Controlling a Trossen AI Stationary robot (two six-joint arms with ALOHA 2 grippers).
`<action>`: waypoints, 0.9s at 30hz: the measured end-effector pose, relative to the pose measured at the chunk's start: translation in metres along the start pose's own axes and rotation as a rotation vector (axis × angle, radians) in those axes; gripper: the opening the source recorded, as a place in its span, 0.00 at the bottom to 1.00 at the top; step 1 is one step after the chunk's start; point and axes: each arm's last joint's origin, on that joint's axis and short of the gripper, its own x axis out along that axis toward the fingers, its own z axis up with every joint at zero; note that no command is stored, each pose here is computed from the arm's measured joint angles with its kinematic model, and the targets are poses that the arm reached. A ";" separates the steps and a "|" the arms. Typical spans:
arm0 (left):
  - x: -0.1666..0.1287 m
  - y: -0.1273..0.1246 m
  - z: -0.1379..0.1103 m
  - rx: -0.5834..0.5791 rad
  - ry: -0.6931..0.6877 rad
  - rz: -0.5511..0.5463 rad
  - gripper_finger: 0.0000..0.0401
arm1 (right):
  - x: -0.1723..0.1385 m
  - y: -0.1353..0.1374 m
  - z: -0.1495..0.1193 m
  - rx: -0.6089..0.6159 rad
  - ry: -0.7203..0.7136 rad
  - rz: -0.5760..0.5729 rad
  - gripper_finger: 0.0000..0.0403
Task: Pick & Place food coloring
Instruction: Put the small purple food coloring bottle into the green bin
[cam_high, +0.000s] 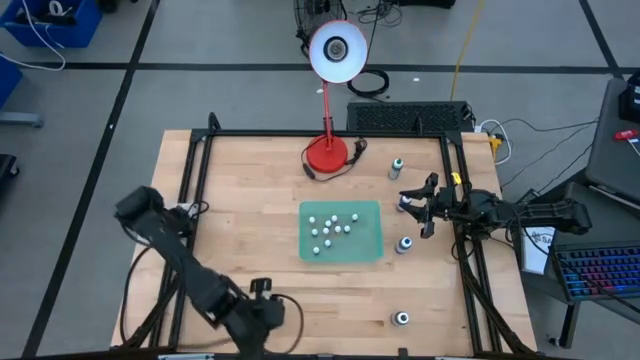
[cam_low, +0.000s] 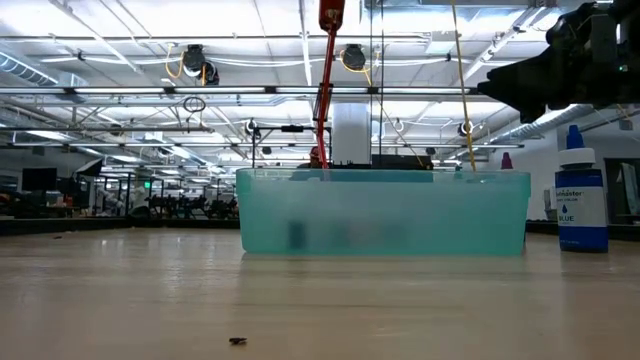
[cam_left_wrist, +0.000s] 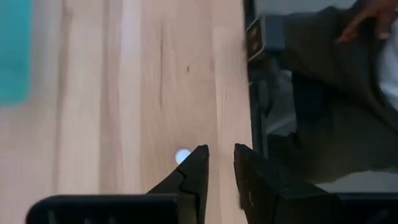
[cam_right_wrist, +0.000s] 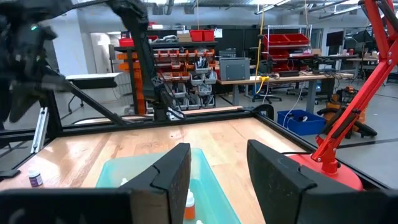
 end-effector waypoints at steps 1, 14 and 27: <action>0.007 -0.002 -0.001 -0.020 0.041 0.019 0.22 | 0.000 0.000 0.000 0.000 -0.001 0.000 0.37; 0.060 -0.006 -0.013 -0.102 0.284 0.081 0.49 | 0.000 0.000 0.000 0.000 0.000 0.000 0.37; 0.086 -0.002 -0.021 -0.009 0.270 0.193 0.51 | 0.000 0.000 0.000 0.000 0.001 0.000 0.37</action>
